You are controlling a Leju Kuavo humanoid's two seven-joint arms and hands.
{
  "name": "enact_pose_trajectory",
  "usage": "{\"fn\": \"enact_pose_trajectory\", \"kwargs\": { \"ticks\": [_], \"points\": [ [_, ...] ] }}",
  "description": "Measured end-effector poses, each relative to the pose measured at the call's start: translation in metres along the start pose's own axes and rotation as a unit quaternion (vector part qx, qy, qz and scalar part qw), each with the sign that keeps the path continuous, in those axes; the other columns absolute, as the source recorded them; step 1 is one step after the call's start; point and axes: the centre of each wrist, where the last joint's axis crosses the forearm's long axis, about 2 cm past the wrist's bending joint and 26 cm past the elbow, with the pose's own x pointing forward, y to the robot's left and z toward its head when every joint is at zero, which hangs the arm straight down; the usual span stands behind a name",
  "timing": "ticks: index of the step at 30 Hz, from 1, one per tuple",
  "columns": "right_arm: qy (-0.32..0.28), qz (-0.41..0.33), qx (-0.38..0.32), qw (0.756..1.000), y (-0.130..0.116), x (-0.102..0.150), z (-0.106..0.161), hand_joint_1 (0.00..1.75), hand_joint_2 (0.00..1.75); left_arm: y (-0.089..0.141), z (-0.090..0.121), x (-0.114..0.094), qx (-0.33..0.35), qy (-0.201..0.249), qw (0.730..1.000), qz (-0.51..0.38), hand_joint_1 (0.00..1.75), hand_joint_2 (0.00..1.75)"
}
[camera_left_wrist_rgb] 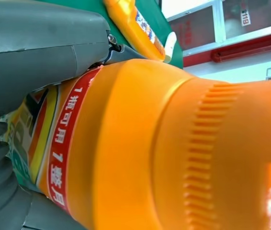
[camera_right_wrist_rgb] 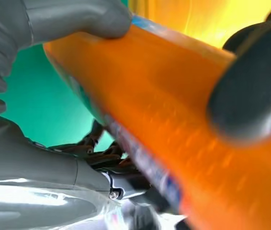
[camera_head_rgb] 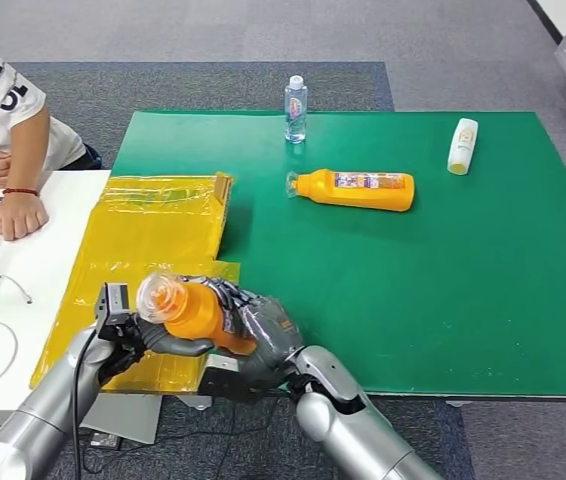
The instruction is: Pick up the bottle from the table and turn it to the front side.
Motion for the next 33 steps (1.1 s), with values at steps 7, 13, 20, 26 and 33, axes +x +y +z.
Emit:
{"fn": "enact_pose_trajectory", "kwargs": {
  "ticks": [7, 13, 20, 26, 33],
  "points": [
    [0.006, -0.186, -0.015, 0.982, -0.005, -0.021, 0.011, 0.00, 1.75, -0.009, -0.005, 0.003, 0.012, 0.005, 0.999, -0.052, 1.75, 1.75],
    [0.035, -0.254, -0.062, 0.964, -0.014, -0.041, 0.024, 0.00, 1.75, -0.022, -0.010, 0.007, 0.009, -0.005, 0.997, -0.079, 1.75, 1.75],
    [0.071, -0.288, -0.130, 0.946, -0.042, -0.076, 0.044, 0.00, 1.75, -0.037, -0.018, 0.014, -0.017, -0.021, 0.994, -0.105, 1.75, 1.75],
    [0.073, -0.297, -0.201, 0.931, -0.069, -0.092, 0.057, 0.00, 1.75, -0.046, -0.024, 0.018, -0.032, -0.030, 0.992, -0.120, 1.75, 1.75],
    [0.066, -0.285, -0.249, 0.923, -0.096, -0.100, 0.068, 0.00, 1.75, -0.050, -0.026, 0.021, -0.043, -0.033, 0.990, -0.129, 1.75, 1.75]
  ]
}}
